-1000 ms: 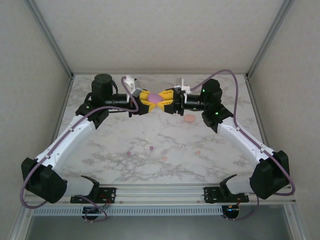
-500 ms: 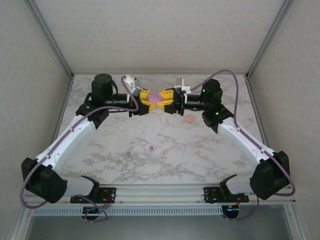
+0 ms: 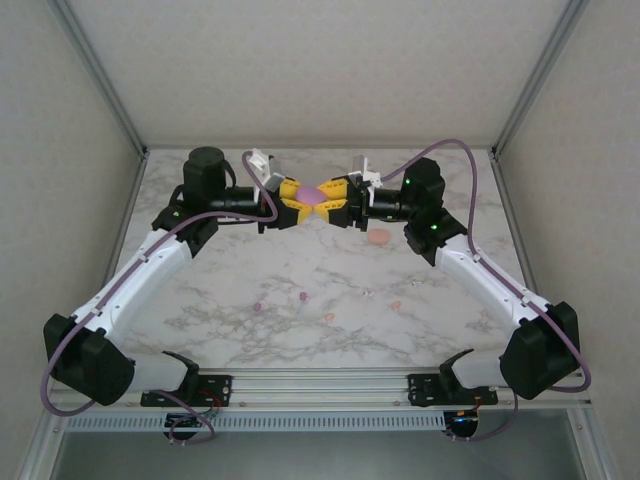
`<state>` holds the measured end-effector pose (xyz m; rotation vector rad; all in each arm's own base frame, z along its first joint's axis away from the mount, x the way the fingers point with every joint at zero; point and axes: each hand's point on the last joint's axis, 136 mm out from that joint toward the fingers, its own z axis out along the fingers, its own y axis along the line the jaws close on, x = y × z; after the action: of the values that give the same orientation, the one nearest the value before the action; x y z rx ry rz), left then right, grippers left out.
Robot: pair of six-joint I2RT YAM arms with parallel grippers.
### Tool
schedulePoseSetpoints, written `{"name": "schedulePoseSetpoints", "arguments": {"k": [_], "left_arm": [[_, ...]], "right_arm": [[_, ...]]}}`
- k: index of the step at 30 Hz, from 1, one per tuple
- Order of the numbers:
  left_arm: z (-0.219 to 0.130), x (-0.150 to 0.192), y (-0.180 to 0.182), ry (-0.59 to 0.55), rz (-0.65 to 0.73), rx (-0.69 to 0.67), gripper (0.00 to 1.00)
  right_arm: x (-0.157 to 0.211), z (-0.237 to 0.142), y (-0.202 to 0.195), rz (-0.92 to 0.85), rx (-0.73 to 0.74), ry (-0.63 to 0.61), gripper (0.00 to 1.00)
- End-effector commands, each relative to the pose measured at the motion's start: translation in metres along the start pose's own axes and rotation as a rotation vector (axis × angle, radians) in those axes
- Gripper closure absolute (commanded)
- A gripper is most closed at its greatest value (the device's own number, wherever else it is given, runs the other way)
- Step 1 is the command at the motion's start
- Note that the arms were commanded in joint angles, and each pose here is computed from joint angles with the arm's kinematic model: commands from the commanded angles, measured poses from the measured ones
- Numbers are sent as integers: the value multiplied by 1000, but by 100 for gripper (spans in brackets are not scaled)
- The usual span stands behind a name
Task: Insert wireless bluetooth earbuds into charging case
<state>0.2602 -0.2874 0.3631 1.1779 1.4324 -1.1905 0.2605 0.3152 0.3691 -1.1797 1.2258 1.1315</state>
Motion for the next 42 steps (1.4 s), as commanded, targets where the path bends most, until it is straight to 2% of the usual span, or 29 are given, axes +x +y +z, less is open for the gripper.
{"name": "schedulePoseSetpoints", "arguments": {"k": [1, 3, 8, 15, 19, 28, 33, 37, 40, 42], "left_arm": [[1, -9, -8, -13, 32, 40, 67], [2, -7, -8, -7, 36, 36, 71], [1, 1, -9, -2, 45, 22, 73], [-1, 7, -12, -19, 73, 7, 75], [-1, 7, -10, -23, 76, -4, 76], [-2, 1, -4, -105, 58, -55, 75], [-4, 1, 12, -148, 32, -141, 75], [-7, 5, 29, -191, 5, -226, 75], [-18, 5, 45, -250, -17, -312, 75], [-27, 5, 53, -286, -31, -367, 75]], "right_arm": [[-5, 0, -2, -17, 27, -3, 69], [-3, 1, -3, -5, 30, 7, 68], [-1, -1, -7, 50, 63, 27, 58], [1, -1, -22, 254, 91, 85, 48], [-3, -2, -26, 288, 90, 78, 46], [-9, 1, -50, 421, 180, 119, 35], [-28, 3, -47, 468, 145, 94, 30], [-40, -11, -63, 566, 318, 87, 25], [-39, -33, -76, 601, 476, 90, 29], [-24, -51, -86, 642, 613, 108, 35]]}}
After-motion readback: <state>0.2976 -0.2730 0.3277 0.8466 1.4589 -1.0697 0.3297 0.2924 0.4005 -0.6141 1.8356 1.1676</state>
